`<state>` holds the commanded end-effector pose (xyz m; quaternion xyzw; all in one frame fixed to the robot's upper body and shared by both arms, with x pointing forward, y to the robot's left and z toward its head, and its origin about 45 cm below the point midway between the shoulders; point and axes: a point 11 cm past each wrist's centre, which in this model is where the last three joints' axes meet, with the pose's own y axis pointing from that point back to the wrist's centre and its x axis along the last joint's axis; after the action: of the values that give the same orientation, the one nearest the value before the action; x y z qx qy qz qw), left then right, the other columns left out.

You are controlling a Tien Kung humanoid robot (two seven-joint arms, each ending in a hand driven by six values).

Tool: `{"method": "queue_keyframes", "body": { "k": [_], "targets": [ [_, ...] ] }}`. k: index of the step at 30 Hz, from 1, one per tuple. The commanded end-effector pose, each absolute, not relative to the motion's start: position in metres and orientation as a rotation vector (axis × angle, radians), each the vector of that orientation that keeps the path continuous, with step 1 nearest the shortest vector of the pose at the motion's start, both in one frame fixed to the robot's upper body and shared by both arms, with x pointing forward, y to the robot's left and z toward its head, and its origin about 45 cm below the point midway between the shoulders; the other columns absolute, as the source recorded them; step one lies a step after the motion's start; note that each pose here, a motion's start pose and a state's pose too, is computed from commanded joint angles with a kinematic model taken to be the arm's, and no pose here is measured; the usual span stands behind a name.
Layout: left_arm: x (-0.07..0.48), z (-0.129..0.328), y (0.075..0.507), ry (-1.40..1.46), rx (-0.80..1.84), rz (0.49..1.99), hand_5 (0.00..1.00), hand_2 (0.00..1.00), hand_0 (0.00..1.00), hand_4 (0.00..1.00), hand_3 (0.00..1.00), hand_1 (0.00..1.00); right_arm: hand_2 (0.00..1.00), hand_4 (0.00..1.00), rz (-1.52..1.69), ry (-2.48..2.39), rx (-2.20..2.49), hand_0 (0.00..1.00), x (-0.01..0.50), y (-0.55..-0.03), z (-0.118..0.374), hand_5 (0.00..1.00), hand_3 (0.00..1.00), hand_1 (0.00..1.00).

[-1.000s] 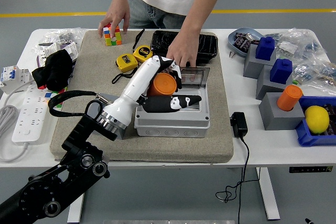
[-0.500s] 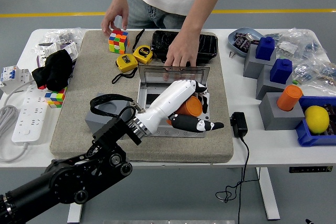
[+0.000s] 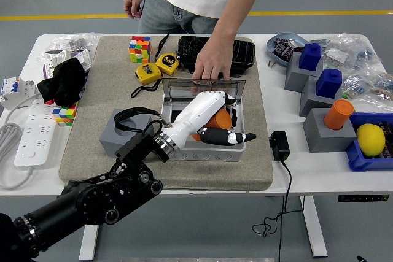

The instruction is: Fetch the battery,place it into the box,close the lid of the box

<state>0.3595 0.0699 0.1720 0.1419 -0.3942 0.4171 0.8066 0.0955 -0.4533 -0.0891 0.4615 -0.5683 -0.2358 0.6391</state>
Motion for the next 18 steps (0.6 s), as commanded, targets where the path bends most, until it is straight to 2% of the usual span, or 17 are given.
{"method": "queue_keyframes", "body": {
  "k": [18],
  "targets": [
    [0.384,0.172,0.091,-0.914,0.363,0.943,0.556,0.002,0.064,0.922,0.002,0.002,0.703,0.998,-0.536,-1.296,1.056,0.746,0.097,-0.453,-0.089,0.998,0.735,0.688]
  ]
}}
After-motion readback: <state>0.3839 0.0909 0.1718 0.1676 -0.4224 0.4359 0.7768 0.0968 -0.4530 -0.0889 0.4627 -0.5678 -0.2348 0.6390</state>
